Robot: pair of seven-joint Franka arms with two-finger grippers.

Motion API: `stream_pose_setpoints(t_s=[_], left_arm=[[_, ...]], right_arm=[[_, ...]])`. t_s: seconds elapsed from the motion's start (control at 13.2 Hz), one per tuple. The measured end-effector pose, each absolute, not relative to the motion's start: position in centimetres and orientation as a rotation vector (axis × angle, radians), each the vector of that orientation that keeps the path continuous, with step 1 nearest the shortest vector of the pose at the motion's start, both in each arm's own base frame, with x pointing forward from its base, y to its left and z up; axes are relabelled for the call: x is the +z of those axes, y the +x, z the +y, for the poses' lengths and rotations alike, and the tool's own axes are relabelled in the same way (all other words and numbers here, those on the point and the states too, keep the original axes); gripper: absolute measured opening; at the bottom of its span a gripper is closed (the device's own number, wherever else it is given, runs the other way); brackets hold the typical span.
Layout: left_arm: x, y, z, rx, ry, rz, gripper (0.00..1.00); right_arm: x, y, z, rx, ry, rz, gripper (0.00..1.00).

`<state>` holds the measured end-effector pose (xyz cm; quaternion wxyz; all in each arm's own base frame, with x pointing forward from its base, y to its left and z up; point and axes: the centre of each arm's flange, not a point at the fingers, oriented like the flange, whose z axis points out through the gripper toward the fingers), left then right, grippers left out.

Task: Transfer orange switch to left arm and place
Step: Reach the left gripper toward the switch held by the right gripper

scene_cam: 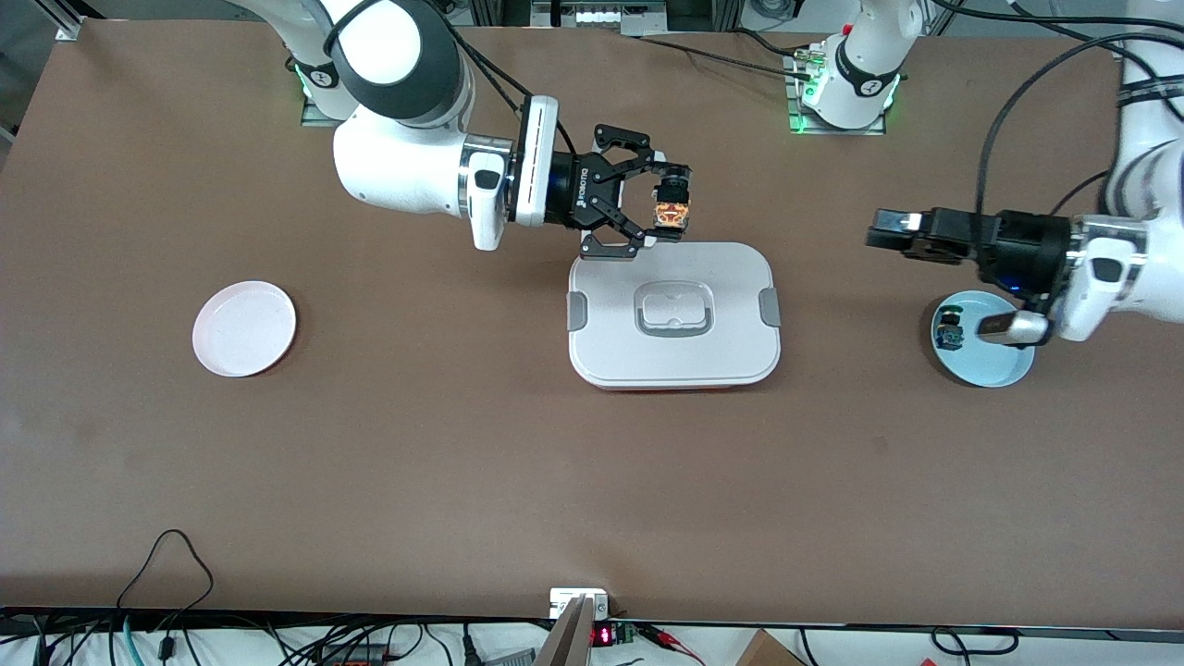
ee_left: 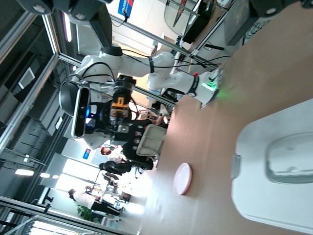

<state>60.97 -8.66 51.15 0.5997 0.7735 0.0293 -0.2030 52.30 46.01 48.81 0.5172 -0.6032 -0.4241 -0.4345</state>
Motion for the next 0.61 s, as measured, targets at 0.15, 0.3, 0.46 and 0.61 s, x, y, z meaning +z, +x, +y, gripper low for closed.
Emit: stream_pose_setpoints(t_s=[0.15, 0.3, 0.46, 0.61], left_arm=[[52.9, 60.8, -13.8, -0.478, 1.781, 0.110, 1.00], [54.3, 60.1, -18.6, -0.491, 1.771, 0.159, 1.00], [54.8, 59.4, -21.7, -0.509, 1.777, 0.201, 1.00], [54.4, 58.8, -23.5, -0.528, 1.779, 0.221, 1.00]], right_arm=[[48.6, 52.0, 46.4, -1.036, -1.449, -1.019, 0.72], [48.1, 51.7, 46.9, -1.032, -1.462, -1.019, 0.72], [47.8, 51.5, 47.1, -1.025, -1.464, -1.021, 0.72], [47.6, 51.5, 47.3, -1.021, -1.466, -1.021, 0.72]])
